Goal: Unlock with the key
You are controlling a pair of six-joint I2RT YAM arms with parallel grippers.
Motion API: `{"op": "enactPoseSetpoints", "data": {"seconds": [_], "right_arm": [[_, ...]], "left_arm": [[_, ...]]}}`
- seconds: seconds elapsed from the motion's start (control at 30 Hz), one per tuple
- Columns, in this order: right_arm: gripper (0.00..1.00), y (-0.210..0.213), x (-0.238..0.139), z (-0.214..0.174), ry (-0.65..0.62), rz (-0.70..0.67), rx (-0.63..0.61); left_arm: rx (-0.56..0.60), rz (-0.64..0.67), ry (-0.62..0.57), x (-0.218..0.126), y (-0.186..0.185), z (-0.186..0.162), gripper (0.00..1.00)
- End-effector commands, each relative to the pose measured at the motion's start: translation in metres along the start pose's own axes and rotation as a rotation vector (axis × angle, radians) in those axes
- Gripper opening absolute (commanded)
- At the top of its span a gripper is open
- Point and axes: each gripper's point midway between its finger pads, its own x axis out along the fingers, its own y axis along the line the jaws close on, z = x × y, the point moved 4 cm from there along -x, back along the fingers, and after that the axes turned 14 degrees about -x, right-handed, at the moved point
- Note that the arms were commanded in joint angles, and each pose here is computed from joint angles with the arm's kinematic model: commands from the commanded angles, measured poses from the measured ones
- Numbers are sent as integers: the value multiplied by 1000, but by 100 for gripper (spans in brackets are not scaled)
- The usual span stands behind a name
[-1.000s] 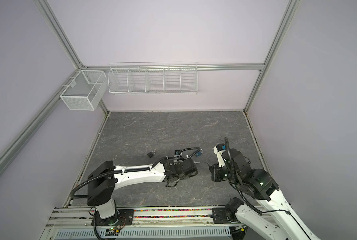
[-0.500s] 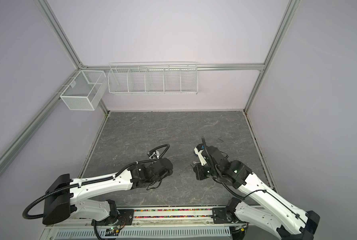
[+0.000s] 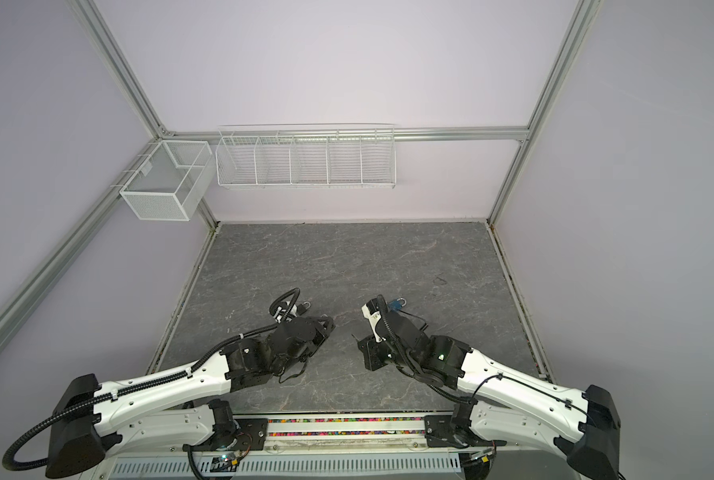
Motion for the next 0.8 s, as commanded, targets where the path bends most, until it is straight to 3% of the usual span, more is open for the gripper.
{"op": "enactPoseSetpoints", "data": {"seconds": [0.0,0.77], "right_arm": [[7,11,8,14,-96,22,28],[7,18,29,21,-72,-30,74]], "left_arm": [[-73,-63,16,-3,-10,0,0],[-117,-94,64,-1,-14,-7,0]]}}
